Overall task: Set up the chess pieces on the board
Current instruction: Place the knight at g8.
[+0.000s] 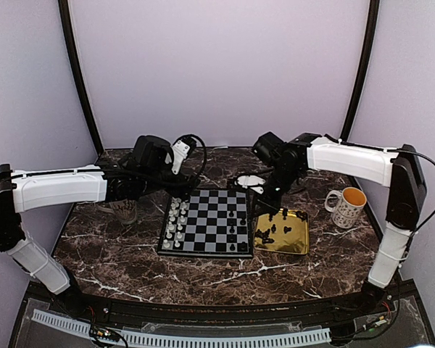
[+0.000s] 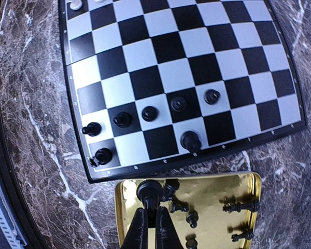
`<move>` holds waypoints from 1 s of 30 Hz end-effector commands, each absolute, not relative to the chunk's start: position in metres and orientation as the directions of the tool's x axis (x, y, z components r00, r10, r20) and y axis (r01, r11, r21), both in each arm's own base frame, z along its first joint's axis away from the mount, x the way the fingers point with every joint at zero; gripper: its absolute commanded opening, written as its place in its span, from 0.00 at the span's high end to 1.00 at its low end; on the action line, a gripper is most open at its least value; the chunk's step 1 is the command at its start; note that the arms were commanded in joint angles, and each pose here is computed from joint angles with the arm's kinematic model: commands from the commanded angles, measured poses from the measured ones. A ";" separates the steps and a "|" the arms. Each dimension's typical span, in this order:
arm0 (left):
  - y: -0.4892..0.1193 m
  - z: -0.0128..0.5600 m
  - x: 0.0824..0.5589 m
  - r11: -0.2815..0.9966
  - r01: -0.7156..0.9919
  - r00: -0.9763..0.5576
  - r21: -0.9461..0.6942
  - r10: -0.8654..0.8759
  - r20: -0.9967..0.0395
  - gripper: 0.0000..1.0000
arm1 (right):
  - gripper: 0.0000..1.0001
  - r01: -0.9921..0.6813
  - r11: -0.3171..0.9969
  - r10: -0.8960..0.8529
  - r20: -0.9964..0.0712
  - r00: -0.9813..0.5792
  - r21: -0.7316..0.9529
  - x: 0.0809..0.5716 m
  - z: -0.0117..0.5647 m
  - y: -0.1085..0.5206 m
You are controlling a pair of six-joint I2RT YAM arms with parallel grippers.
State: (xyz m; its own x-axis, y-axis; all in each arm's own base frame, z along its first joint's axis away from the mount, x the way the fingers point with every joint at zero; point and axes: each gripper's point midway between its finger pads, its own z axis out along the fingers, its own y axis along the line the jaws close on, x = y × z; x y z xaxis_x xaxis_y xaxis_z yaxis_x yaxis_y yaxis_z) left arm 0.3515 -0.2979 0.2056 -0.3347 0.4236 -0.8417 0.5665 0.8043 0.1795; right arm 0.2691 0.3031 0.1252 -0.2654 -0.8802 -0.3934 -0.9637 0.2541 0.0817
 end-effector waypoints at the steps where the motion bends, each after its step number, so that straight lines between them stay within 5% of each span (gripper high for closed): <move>1: -0.296 0.225 0.355 0.815 0.547 -0.311 0.191 0.409 -0.858 0.10 | 0.99 -0.979 0.172 -0.916 -0.348 -0.201 0.111 0.246 0.113 0.322; 30: -0.292 0.234 0.354 0.821 0.535 -0.296 0.202 0.405 -0.865 0.10 | 0.99 -0.985 0.156 -0.958 -0.231 -0.170 0.078 0.248 0.065 0.339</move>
State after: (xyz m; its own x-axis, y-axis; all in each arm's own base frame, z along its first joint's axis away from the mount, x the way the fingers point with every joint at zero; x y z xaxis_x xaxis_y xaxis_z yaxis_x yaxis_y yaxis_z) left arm 0.3544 -0.2937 0.2073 -0.3315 0.4307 -0.8394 0.5459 0.8132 0.2017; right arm 0.2452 0.3316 0.0633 -0.1685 -0.9594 -0.2264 -0.9843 0.1513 0.0914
